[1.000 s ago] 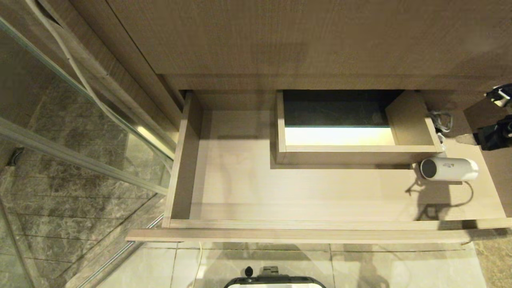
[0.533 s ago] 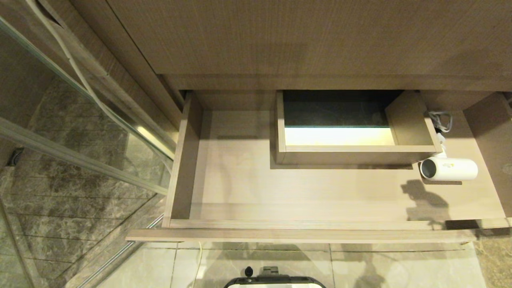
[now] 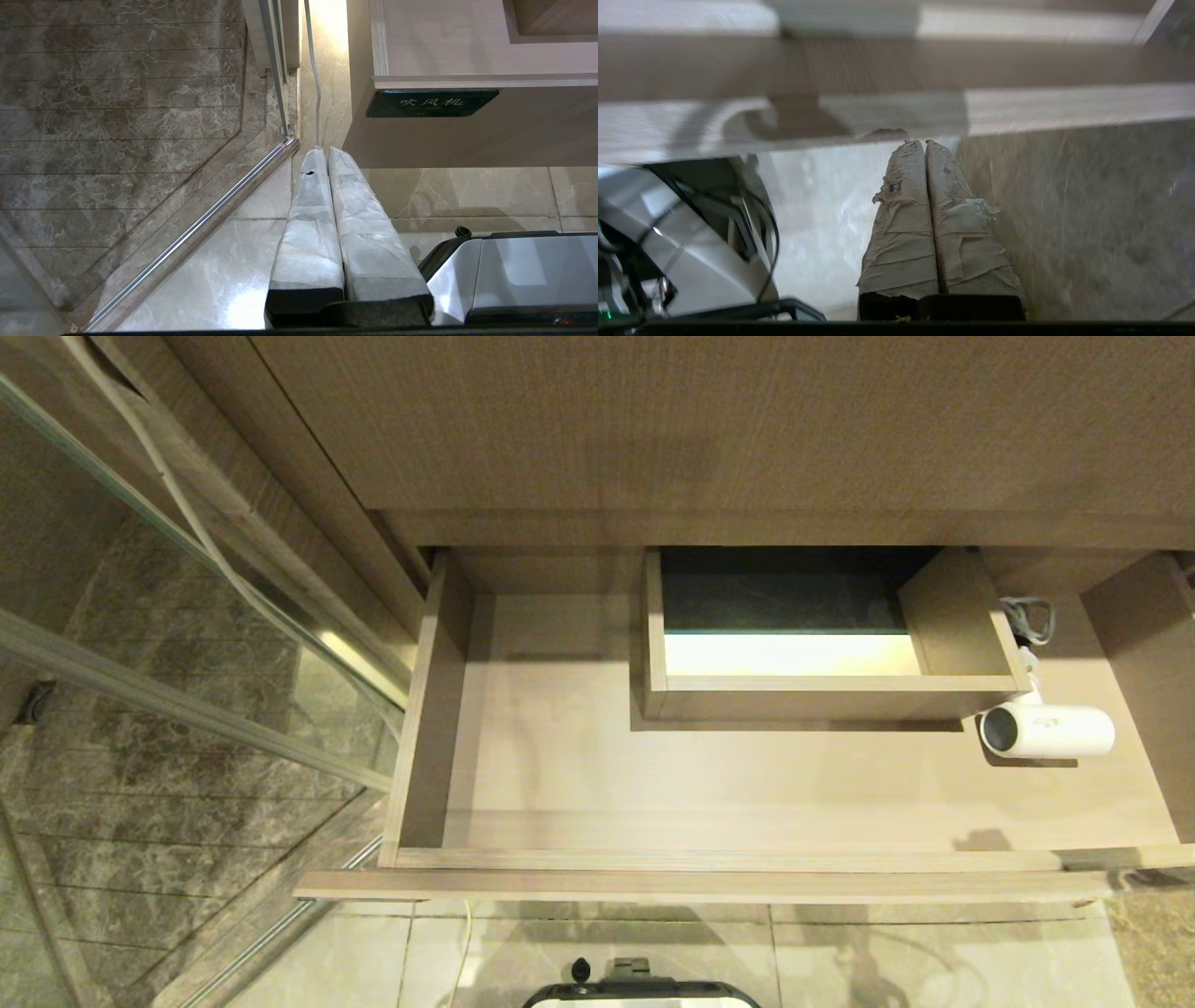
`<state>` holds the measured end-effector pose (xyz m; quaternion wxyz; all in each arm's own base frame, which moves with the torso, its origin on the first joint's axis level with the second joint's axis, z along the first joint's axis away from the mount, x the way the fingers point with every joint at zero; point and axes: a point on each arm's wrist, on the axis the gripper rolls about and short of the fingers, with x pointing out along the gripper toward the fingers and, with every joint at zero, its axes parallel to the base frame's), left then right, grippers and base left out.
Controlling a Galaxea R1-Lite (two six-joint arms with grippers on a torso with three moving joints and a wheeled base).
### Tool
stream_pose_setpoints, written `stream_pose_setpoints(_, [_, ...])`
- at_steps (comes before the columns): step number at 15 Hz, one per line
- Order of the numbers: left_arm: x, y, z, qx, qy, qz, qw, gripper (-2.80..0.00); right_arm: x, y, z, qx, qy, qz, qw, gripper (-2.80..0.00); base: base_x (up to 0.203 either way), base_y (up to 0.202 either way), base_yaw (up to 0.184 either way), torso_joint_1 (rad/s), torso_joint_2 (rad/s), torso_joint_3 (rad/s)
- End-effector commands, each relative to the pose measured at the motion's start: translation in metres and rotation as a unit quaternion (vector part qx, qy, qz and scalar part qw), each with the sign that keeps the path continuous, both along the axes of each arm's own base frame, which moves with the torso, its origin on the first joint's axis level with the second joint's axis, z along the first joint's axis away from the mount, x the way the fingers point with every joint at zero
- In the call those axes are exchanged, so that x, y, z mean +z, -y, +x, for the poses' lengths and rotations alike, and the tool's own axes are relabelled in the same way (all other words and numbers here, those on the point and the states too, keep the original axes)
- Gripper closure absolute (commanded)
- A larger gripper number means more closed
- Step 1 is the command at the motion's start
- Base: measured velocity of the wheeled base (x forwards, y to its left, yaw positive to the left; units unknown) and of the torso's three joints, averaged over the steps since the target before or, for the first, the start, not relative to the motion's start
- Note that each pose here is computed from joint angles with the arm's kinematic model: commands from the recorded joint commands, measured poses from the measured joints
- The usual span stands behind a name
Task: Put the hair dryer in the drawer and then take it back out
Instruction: Close the drawer
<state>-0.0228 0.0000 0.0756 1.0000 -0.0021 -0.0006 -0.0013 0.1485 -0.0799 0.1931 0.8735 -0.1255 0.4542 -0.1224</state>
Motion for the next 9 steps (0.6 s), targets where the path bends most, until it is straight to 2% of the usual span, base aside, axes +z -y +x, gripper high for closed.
stream_pose_setpoints(1, [0.000,0.000,0.000,0.000,-0.001,0.000,1.0000,0.00,-0.012,0.004,0.007,-0.003,-0.036,0.008,0.999,0.00,0.000,0.000,0.000,0.000,0.00,0.000])
stream_pose_setpoints(4, [0.000,0.000,0.000,0.000,0.000,0.000,1.0000,0.00,-0.019,0.007,0.013,-0.002,-0.056,0.012,0.998,0.00,0.000,0.000,0.000,0.000,0.00,0.000])
stream_pose_setpoints(6, [0.000,0.000,0.000,0.000,0.000,0.000,1.0000,0.00,-0.027,0.009,0.013,-0.006,-0.101,0.004,0.995,0.00,0.000,0.000,0.000,0.000,0.00,0.000])
stream_pose_setpoints(9, [0.000,0.000,0.000,0.001,0.000,0.000,1.0000,0.00,-0.036,0.013,0.022,-0.004,-0.122,0.011,0.992,0.00,0.000,0.000,0.000,0.000,0.00,0.000])
